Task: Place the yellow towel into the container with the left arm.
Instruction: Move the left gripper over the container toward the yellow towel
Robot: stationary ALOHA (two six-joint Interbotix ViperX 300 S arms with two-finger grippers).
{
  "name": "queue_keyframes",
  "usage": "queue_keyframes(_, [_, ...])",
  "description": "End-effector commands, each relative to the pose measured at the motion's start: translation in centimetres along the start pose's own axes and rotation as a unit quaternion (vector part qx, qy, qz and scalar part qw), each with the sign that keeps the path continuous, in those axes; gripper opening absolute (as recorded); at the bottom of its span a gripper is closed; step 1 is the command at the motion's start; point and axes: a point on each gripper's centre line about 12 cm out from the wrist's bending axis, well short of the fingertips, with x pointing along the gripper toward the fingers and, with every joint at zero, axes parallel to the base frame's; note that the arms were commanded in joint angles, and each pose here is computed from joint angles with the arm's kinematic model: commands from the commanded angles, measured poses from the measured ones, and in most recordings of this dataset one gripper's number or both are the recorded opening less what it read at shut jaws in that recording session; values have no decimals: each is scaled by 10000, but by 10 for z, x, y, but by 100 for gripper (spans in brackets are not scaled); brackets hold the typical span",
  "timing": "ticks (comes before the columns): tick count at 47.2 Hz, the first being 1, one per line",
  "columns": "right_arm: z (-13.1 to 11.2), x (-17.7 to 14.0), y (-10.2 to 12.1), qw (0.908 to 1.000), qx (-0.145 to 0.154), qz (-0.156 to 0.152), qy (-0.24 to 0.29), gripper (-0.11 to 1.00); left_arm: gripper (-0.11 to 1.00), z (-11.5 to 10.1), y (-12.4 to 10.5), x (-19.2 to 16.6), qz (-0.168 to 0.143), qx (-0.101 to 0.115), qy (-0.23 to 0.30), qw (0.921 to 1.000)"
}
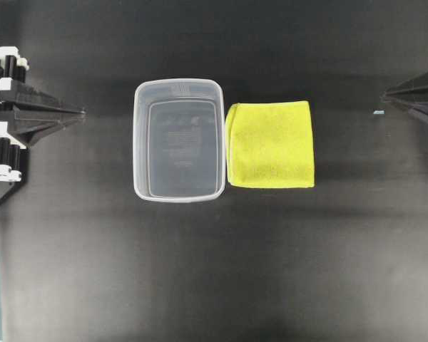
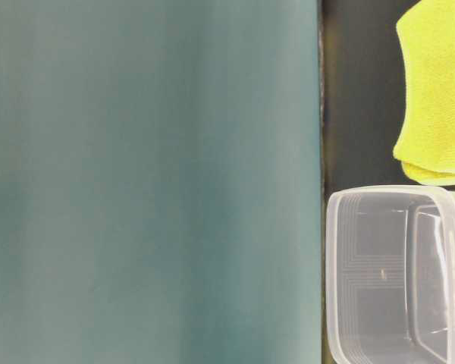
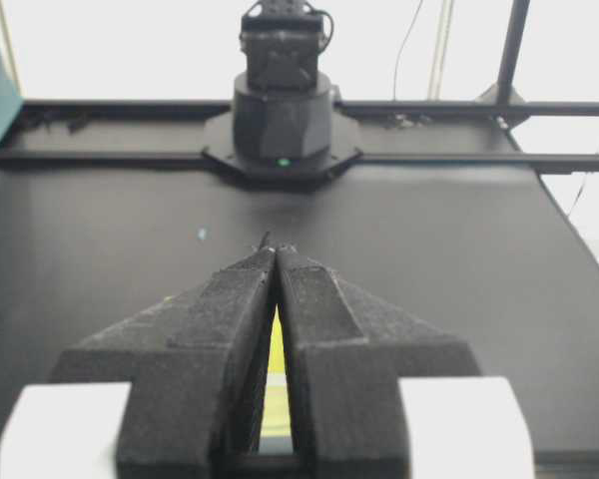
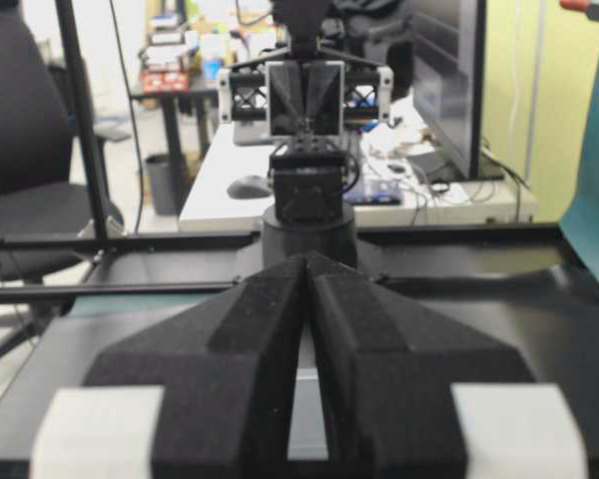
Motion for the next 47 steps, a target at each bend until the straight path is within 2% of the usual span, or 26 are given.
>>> queue_keyframes(1, [-3, 2, -1, 10000, 35, -30, 53, 1, 6, 7, 4, 11, 62, 39, 178, 9998])
queue_keyframes(4, [-7, 1, -2, 9997, 169, -64, 152, 7, 1, 10, 6, 21, 131, -52, 461, 9988])
queue_keyframes(8, [-9, 1, -2, 9991, 300, -69, 282, 0, 0, 25, 10, 33, 219, -67, 682, 9974])
queue_keyframes(17, [-16, -2, -3, 9975, 370, -106, 594, 0, 0, 47, 17, 65, 340, -47, 1466, 9886])
queue_keyframes(27, [-24, -11, -9, 9935, 361, -268, 1046, 3, 0, 48, 21, 114, 353, -40, 2033, 9785])
queue_keyframes(31, [-22, -16, -9, 9931, 378, -297, 1067, 16, 0, 42, 19, 133, 321, -49, 2280, 9731])
queue_keyframes(41, [-16, -29, -10, 9938, 339, -335, 1005, 74, 1, 28, 21, 182, 317, -45, 2982, 9540])
queue_keyframes(44, [-15, -33, -10, 9938, 317, -339, 1006, 82, 5, 22, 23, 198, 327, -32, 3281, 9441])
queue_keyframes(47, [-16, -36, -11, 9933, 333, -377, 1042, 81, 19, 16, 24, 210, 307, 34, 3521, 9354])
